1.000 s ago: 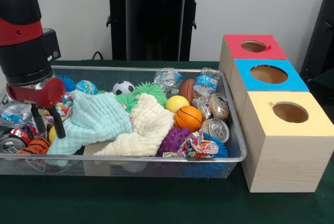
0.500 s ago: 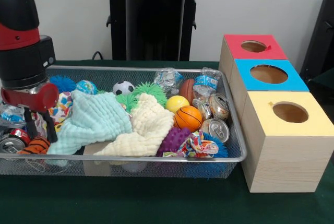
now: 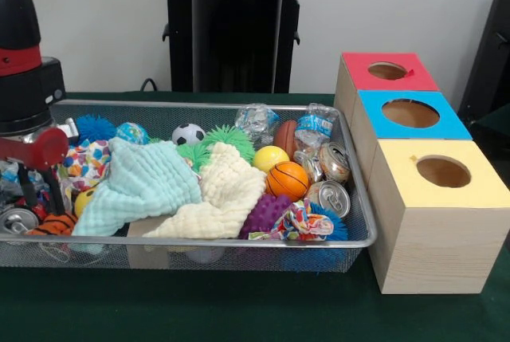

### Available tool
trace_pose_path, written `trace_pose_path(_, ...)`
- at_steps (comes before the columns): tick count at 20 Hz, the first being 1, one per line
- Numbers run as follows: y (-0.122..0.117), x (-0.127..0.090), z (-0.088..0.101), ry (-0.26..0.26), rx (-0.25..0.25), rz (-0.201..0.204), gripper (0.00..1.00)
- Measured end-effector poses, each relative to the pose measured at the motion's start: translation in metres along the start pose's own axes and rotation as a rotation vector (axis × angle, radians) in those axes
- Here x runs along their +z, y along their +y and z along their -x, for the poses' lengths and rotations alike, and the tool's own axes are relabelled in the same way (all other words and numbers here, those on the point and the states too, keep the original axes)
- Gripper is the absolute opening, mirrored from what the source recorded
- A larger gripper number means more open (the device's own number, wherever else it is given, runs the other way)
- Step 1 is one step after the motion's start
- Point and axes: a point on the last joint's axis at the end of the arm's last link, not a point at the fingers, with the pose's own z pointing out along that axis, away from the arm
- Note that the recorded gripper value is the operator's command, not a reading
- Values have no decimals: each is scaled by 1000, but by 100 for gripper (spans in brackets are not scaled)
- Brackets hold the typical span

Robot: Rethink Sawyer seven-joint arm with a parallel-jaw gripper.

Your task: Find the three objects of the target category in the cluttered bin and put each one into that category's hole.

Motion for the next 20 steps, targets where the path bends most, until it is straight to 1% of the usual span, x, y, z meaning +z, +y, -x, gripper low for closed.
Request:
trace_pose_path(3,1,1,-1,-14,-3,6,100)
trace_pose_path(7,4,2,2,-47,-6,21,100)
trace_pose_path(10,5,3,3,-58,-5,26,100)
trace_pose_path(15,6,5,3,-68,-5,32,100)
trace_pose_path(20,8,9,0,-61,-4,37,100)
